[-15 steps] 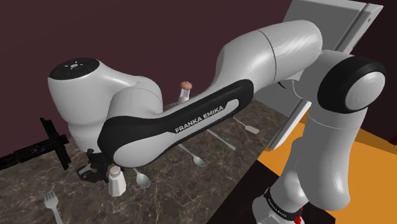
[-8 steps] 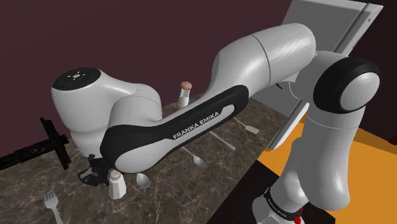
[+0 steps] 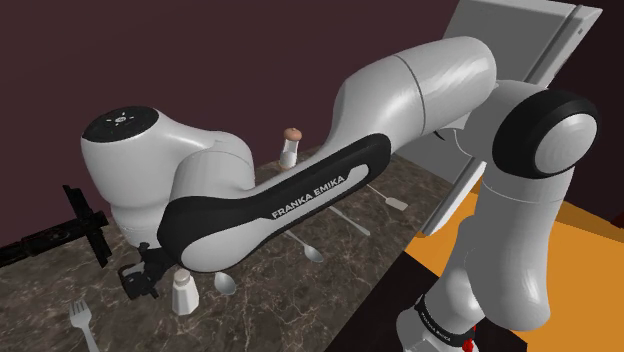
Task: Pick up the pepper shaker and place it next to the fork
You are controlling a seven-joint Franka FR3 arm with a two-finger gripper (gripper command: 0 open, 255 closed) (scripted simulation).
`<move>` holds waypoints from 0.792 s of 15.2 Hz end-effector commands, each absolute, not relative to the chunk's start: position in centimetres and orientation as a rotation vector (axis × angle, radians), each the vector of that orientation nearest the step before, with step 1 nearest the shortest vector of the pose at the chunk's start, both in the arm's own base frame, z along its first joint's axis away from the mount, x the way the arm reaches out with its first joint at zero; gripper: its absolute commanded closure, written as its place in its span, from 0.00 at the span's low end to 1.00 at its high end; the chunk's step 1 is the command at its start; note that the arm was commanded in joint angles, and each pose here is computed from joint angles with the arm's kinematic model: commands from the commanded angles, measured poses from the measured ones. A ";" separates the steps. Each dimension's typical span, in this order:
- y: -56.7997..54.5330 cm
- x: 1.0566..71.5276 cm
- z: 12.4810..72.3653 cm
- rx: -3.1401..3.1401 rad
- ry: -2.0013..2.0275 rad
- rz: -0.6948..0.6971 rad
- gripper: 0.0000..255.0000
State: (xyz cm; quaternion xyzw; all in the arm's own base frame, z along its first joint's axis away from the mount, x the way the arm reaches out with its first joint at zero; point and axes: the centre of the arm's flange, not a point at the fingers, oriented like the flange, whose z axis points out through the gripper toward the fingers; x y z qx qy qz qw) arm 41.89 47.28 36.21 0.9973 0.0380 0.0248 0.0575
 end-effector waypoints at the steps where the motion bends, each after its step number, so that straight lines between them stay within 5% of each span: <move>1: 47.3 41.9 36.2 3.023 0.115 0.075 0.00; 5: 47.8 41.6 41.2 3.023 0.115 0.075 0.00; 12: 47.8 41.6 41.2 3.023 0.115 0.075 0.00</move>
